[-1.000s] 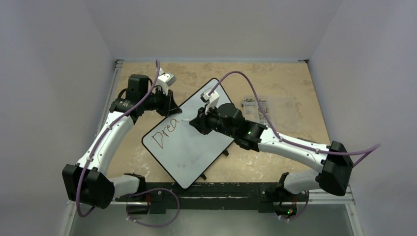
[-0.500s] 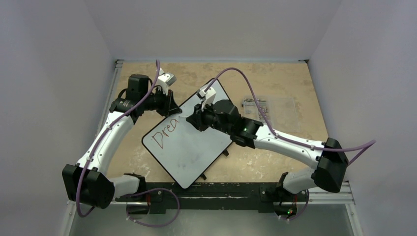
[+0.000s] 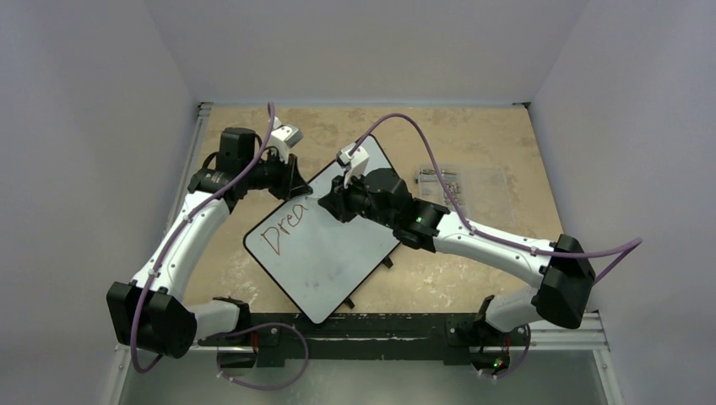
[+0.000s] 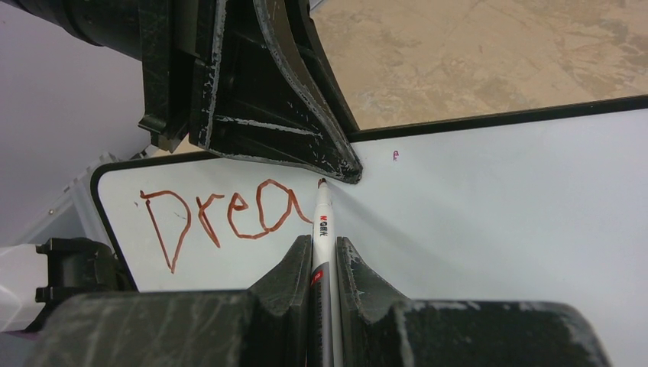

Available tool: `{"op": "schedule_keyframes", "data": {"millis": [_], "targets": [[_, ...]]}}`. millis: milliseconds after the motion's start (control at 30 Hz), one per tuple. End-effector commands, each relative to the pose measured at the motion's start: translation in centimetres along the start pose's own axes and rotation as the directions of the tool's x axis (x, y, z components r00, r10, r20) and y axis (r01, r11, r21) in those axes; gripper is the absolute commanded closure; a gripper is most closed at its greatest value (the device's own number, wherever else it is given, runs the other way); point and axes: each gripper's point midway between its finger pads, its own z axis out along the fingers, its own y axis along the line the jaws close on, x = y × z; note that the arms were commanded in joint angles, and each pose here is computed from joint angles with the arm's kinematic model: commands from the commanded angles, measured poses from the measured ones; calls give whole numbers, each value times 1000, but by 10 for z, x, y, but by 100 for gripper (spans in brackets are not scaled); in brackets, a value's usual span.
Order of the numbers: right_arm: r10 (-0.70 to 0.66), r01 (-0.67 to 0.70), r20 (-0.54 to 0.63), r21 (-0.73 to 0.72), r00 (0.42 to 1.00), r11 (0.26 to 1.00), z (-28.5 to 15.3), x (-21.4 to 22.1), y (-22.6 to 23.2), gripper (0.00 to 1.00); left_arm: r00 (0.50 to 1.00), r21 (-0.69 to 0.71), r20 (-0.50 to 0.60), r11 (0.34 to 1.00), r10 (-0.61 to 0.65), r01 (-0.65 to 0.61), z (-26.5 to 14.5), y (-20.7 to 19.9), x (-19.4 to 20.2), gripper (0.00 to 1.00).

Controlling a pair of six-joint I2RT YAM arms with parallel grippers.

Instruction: Write a sentence on the whiteboard

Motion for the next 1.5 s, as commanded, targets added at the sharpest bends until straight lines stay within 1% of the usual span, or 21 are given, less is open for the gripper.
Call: {"op": "schedule_keyframes", "data": {"millis": [0, 233, 467, 767, 1100, 1467], "targets": [[-11, 11, 13, 3, 1000, 1000, -1, -2, -3, 100, 996, 29, 27, 996, 87, -88, -4, -12, -10, 100], [15, -15, -29, -3, 999, 1000, -8, 21, -7, 100, 996, 29, 28, 996, 88, -89, -4, -12, -11, 100], [25, -25, -43, -4, 999, 1000, -15, 30, -8, 100, 996, 30, 28, 996, 89, -90, -4, -12, -11, 100], [35, -36, -20, -14, 999, 999, -11, 18, -4, 100, 996, 31, 28, 996, 87, -88, -4, -12, -11, 100], [4, -4, 14, -9, 1000, 1000, -1, -4, 0, 100, 996, 32, 27, 996, 88, -89, -4, -12, -11, 100], [0, -1, 15, 75, 1000, 997, 0, -9, -18, 100, 996, 31, 29, 995, 89, -90, -4, -13, -11, 100]]}}
